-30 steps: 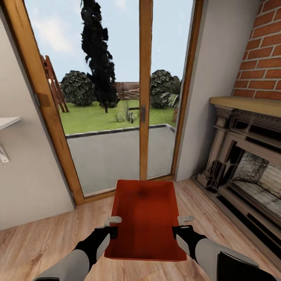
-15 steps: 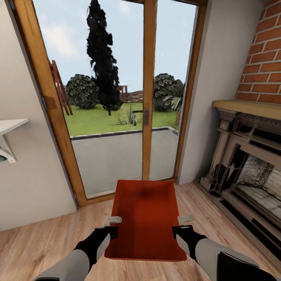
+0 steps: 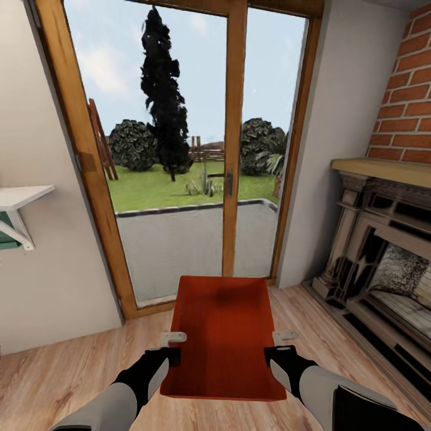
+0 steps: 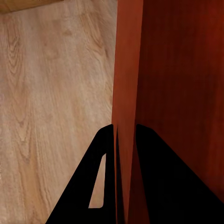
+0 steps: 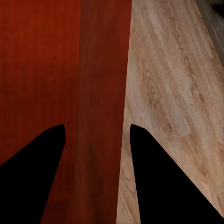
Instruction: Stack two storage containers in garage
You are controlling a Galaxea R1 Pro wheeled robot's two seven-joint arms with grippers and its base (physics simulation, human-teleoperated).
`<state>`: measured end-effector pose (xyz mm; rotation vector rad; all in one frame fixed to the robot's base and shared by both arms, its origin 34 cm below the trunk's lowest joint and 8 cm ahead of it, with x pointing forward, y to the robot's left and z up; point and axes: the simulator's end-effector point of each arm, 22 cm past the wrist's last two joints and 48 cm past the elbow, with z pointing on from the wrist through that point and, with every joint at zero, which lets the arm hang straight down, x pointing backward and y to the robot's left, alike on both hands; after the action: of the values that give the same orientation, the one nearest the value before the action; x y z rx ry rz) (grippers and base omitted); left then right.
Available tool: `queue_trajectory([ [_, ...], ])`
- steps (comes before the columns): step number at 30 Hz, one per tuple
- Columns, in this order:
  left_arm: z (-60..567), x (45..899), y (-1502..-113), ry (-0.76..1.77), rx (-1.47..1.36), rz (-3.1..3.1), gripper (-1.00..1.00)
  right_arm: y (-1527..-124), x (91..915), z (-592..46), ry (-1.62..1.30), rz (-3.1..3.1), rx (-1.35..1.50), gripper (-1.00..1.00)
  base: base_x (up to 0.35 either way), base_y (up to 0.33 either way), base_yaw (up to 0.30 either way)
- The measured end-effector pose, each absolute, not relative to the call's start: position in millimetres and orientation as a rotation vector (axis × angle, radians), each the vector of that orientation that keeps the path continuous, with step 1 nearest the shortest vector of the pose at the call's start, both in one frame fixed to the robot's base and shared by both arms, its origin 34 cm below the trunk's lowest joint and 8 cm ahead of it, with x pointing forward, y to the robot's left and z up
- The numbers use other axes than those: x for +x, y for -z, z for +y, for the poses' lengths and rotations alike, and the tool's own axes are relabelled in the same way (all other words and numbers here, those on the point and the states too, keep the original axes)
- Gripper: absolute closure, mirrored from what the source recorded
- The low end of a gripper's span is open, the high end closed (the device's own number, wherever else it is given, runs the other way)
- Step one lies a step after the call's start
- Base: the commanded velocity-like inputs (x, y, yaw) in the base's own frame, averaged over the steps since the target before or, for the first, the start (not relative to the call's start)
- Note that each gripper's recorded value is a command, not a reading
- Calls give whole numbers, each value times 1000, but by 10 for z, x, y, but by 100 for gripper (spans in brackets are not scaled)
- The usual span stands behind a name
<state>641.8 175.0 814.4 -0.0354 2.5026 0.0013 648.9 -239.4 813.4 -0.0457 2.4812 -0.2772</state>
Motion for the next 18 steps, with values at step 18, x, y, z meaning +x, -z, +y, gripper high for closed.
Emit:
queue_trajectory([
  [18,1750,6460,-8268,-1,-36,2480,100,-8260,6531,-2395,276,2458,-42,100,0,0,26],
])
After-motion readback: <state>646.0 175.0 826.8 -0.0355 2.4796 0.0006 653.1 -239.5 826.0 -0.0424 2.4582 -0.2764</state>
